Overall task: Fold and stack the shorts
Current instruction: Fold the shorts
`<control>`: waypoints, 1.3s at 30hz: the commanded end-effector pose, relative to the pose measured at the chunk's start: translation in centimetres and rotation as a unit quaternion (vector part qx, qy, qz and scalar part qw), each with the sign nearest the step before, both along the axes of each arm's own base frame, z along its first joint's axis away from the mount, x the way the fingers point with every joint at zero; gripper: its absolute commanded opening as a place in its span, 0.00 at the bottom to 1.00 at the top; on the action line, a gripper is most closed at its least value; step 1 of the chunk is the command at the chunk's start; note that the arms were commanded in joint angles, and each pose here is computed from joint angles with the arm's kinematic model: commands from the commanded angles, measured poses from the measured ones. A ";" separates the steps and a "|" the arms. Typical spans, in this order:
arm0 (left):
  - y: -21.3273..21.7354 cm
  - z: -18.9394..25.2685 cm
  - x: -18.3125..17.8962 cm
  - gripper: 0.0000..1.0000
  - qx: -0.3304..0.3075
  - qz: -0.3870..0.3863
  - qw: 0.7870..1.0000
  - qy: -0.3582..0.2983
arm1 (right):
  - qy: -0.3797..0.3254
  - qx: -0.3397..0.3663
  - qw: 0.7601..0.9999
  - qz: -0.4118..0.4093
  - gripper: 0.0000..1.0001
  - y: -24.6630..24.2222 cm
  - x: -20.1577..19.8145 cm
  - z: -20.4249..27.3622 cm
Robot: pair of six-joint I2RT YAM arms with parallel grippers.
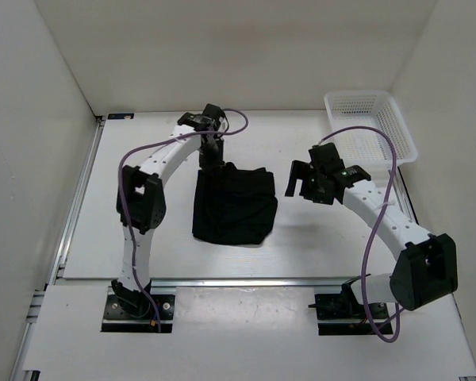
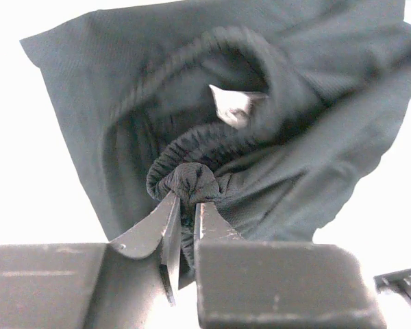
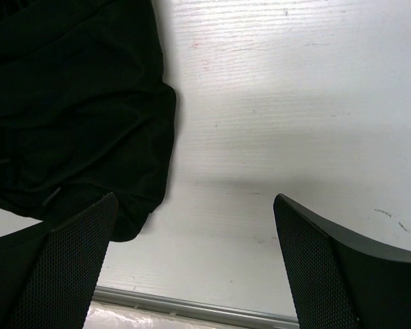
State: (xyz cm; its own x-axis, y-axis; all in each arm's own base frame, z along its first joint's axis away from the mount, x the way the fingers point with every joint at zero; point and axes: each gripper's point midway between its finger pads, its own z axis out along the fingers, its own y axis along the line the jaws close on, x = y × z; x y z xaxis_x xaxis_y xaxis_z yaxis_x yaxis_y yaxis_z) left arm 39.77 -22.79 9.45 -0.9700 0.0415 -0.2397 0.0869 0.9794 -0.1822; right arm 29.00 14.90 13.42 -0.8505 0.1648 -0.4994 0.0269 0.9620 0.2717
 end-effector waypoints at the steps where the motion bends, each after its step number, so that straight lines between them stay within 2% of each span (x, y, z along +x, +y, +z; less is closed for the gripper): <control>1: 1.5 8.6 -2.3 0.10 -0.051 0.019 0.997 -0.049 | -0.024 0.001 1.000 -0.004 0.99 -0.4 0.3 2.0; 4: 2.5 9.2 -3.5 0.10 -0.077 0.031 0.996 -0.032 | -0.030 -0.001 1.000 -0.007 0.99 -0.5 0.4 2.3; 8: 5.6 7.6 -3.5 0.10 -0.068 0.077 0.995 -0.018 | -0.027 -0.005 1.000 -0.008 0.99 -0.9 0.3 1.9; 14: 9.6 0.4 -0.6 0.13 -0.023 0.123 0.992 0.029 | -0.028 -0.005 1.000 -0.008 0.99 -1.2 -0.4 2.1; 15: 10.5 -1.8 -0.2 0.35 -0.009 0.134 0.990 0.051 | -0.028 -0.005 1.000 -0.008 0.99 -1.2 -0.4 2.1; 16: 10.3 -1.9 0.7 0.52 -0.010 0.129 0.991 0.046 | -0.025 -0.006 1.000 -0.008 0.99 -1.4 -0.9 2.0; 18: 11.7 -1.8 1.9 0.80 0.004 0.145 0.988 0.042 | -0.025 -0.003 1.000 -0.012 0.99 -1.6 -1.4 2.1; 19: 11.7 -1.3 2.4 0.85 0.001 0.146 0.989 0.034 | -0.031 0.000 0.999 -0.012 0.99 -1.6 -1.4 2.5; 21: 12.3 0.6 2.7 0.87 0.004 0.152 0.988 0.016 | -0.030 -0.005 0.999 -0.015 0.99 -2.0 -1.8 2.4; 24: 13.0 5.6 3.3 0.87 0.005 0.159 0.986 -0.044 | -0.026 -0.007 1.000 -0.015 0.99 -2.2 -2.2 2.2; 28: 13.4 11.2 1.6 0.87 -0.009 0.161 0.982 -0.097 | -0.032 -0.009 0.999 -0.018 0.99 -2.3 -2.2 2.5; 33: 13.4 12.5 -1.7 0.87 -0.011 0.153 0.982 -0.112 | -0.038 -0.016 0.999 -0.024 0.99 -2.6 -1.7 3.4; 35: 13.0 13.9 -3.1 0.83 -0.028 0.140 0.980 -0.135 | -0.043 -0.025 0.998 -0.032 0.99 -3.0 -1.5 3.7; 36: 13.0 12.7 -4.3 0.82 -0.028 0.138 0.982 -0.122 | -0.044 -0.029 0.998 -0.035 0.99 -3.2 -1.5 3.9; 38: 12.8 14.3 -5.7 0.78 -0.047 0.130 0.978 -0.159 | -0.050 -0.037 0.997 -0.050 0.99 -3.9 -1.8 4.5; 39: 13.0 13.2 -7.0 0.77 -0.046 0.136 0.978 -0.148 | -0.055 -0.051 0.995 -0.061 0.99 -4.7 -2.1 4.8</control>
State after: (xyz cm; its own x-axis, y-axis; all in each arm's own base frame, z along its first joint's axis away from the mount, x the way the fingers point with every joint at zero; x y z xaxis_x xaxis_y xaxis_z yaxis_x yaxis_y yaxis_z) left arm 34.99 -9.67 23.21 -0.8315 -0.2519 -0.4952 -0.1333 0.9557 -0.2623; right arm 26.84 11.89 15.75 -0.8162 0.1847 -0.5474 0.0746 0.9733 0.2172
